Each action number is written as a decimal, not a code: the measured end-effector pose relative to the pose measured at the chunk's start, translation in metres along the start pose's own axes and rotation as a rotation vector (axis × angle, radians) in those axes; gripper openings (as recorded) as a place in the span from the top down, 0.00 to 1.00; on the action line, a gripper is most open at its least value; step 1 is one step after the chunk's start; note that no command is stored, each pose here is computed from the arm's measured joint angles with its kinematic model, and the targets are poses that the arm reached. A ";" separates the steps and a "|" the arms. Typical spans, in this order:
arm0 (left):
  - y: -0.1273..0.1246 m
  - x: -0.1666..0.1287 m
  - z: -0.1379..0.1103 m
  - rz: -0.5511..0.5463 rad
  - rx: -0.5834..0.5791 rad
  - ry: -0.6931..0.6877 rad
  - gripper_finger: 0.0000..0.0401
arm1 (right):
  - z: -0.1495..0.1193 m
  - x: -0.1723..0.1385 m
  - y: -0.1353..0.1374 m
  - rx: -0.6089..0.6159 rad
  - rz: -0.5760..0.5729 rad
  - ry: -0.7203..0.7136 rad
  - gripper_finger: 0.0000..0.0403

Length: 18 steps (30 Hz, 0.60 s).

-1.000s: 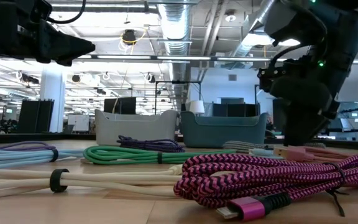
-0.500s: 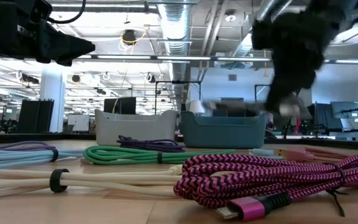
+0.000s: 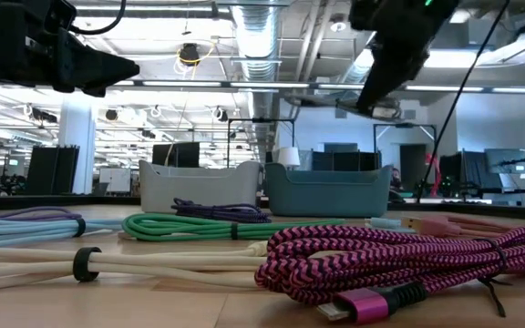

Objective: Pick & Place USB Port
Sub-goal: Put the white patterned charger cable into the green bin

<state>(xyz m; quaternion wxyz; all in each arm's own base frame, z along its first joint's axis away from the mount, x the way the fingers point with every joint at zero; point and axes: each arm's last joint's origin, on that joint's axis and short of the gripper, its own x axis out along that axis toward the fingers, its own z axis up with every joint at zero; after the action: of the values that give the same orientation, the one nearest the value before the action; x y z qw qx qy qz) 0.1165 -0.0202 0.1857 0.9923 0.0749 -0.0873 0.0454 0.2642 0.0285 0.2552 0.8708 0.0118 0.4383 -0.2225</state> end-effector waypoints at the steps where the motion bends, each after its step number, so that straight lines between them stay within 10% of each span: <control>1: 0.000 0.000 0.000 0.000 0.000 0.000 0.80 | 0.001 0.005 -0.004 -0.014 -0.017 0.012 0.99; 18: 0.000 0.000 0.000 0.000 0.000 0.000 0.80 | 0.013 0.084 -0.059 -0.076 -0.028 0.182 0.99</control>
<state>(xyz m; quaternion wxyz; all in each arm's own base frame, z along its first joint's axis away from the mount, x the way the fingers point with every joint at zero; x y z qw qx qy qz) 0.1165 -0.0202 0.1857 0.9923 0.0750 -0.0871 0.0453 0.2934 -0.0590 0.2090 0.8239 -0.0071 0.5239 -0.2162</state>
